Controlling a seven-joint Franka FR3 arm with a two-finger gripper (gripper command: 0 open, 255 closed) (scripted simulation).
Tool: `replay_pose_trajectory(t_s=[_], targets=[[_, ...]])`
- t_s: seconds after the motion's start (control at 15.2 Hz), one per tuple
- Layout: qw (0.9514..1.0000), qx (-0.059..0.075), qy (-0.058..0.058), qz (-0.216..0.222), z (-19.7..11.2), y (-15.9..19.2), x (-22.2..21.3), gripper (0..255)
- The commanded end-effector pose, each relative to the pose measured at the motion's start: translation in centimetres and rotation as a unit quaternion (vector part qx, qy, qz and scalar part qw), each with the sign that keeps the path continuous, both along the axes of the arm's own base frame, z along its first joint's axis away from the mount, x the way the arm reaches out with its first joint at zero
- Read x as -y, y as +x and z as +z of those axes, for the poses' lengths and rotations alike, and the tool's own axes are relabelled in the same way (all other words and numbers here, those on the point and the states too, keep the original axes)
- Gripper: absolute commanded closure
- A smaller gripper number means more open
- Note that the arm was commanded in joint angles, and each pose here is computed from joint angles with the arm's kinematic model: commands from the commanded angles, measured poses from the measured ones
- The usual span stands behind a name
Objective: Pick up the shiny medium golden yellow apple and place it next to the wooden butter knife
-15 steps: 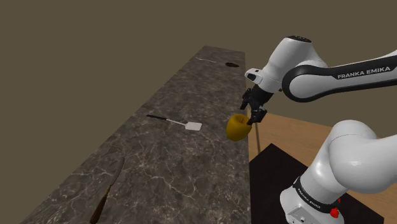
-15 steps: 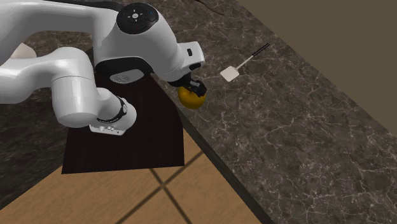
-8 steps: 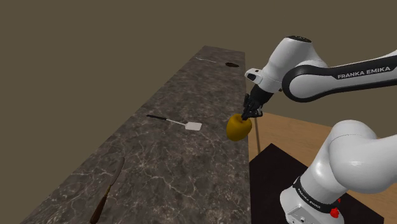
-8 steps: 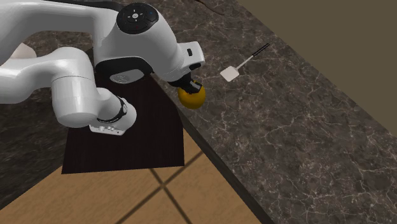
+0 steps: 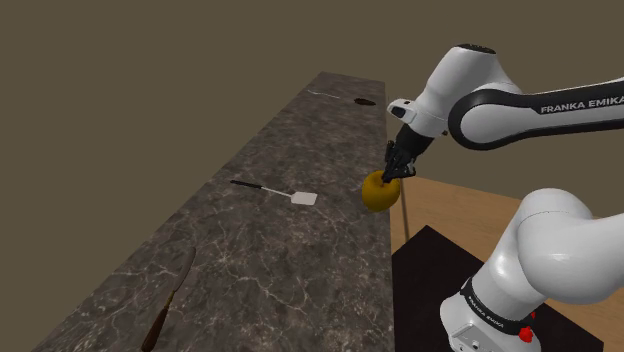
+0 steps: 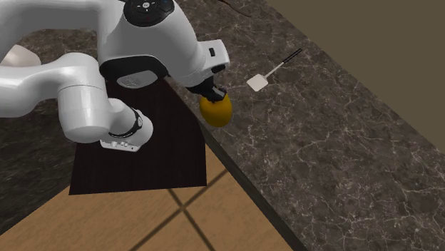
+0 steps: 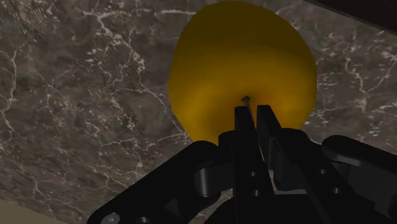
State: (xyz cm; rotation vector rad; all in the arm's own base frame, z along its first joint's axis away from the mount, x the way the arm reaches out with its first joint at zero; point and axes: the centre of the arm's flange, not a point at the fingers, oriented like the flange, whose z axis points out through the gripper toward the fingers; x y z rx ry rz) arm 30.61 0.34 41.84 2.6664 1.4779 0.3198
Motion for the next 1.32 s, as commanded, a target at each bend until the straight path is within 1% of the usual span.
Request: replay_pose_trajectory(t_s=[0.0,1.25], targets=[[1.0000,0.000,0.000,0.000,1.0,0.0,0.0,255],[1.0000,0.000,0.000,0.000,11.1,0.0,0.0,255]])
